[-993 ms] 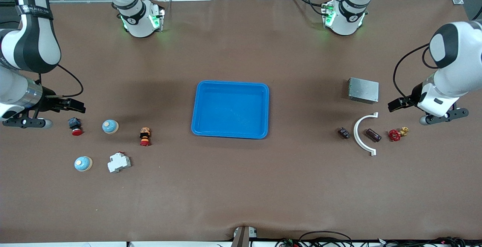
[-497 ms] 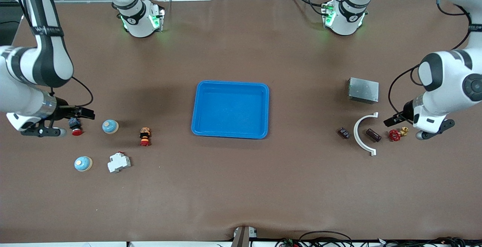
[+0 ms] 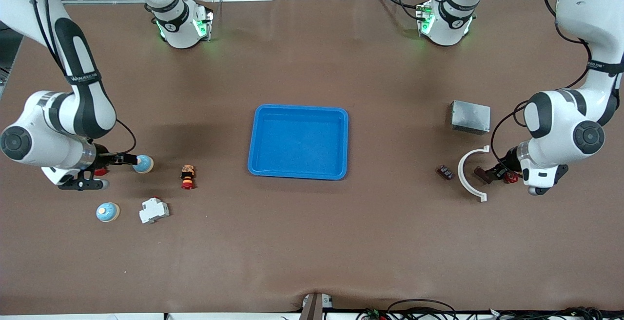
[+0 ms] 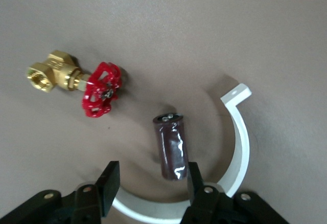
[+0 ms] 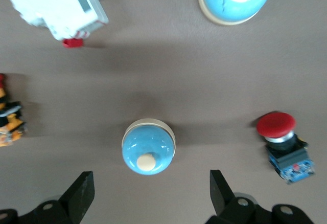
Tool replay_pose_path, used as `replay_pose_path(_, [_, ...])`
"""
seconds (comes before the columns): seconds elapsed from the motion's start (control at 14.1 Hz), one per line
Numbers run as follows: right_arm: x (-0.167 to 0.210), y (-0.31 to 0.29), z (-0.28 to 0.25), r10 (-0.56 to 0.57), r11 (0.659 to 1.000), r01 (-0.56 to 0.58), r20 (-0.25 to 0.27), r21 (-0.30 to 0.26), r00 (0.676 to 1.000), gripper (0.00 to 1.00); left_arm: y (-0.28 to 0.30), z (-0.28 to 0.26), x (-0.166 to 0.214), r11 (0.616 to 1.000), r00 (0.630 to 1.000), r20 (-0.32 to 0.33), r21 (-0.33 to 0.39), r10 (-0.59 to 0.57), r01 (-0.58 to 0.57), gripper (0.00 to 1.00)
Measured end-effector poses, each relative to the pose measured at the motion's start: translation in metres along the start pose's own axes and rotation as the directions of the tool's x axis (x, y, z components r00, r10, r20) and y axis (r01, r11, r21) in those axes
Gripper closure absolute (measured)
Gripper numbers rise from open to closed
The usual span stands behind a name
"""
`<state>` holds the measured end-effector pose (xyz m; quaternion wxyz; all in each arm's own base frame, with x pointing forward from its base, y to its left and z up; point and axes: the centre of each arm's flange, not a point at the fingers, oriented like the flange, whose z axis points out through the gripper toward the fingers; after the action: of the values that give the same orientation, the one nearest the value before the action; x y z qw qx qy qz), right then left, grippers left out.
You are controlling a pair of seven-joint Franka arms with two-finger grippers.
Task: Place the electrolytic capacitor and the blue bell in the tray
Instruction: 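Grasp the brown capacitor with the left gripper while the right gripper grasps the bell, then lift the capacitor with the left gripper while the right gripper lifts the bell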
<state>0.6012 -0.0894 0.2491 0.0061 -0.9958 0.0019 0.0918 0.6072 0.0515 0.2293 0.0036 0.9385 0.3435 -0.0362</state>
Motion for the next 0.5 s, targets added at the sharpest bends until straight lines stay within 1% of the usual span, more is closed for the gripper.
replay_pose_path(0.28, [0.001, -0.005, 0.02, -0.008, 1.0, 0.008, 0.033, 0.004, 0.999, 0.0, 0.01, 0.014, -0.003, 1.0, 1.0, -0.01, -0.013, -0.011, 0.01, 0.46])
replay_pose_path(0.5, [0.001, -0.006, 0.032, -0.01, 1.0, 0.01, 0.053, 0.007, 0.999, 0.0, 0.014, 0.025, -0.004, 1.0, 1.0, -0.018, -0.024, -0.005, 0.005, 0.46])
